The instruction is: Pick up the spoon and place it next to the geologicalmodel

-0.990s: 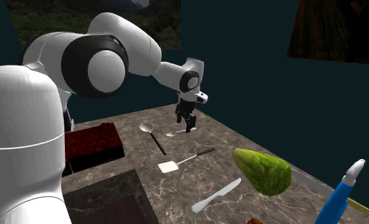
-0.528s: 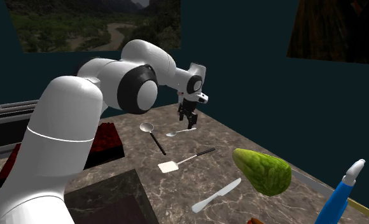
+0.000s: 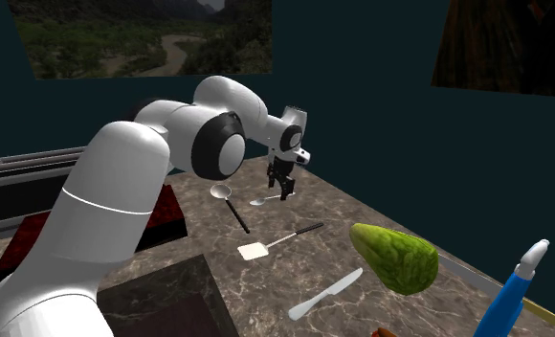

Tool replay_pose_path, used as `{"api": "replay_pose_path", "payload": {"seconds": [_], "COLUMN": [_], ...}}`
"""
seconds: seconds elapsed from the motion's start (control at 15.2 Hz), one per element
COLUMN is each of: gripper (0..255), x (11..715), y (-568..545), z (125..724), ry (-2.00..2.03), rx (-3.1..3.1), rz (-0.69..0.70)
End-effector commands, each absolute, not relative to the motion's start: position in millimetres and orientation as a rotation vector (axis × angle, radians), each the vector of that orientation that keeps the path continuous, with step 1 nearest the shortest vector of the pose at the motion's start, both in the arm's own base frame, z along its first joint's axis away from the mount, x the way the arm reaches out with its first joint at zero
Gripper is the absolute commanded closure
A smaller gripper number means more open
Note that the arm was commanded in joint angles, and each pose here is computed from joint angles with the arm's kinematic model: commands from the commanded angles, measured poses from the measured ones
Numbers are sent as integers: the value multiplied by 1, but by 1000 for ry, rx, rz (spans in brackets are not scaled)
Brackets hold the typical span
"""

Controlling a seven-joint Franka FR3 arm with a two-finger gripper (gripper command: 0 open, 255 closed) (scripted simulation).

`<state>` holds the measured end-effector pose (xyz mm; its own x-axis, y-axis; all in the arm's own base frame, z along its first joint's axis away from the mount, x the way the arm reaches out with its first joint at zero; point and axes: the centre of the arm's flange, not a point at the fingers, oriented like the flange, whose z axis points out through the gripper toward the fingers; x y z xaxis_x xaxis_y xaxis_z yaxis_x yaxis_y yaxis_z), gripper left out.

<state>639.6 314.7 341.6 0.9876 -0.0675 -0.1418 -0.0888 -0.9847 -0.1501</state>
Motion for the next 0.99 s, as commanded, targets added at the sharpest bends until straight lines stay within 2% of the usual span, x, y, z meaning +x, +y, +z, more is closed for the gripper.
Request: {"api": "replay_pose_path", "payload": {"seconds": [0.0,0.46,0.53,0.92], "gripper": [0,0,255,255], "x": [638,638,638,638], "y": [315,316,316,315], "z": [333,333,333,333], "ry": [118,118,118,118], "rx": [-2976,-2976,-2976,-2976], "rz": [204,204,204,204]}}
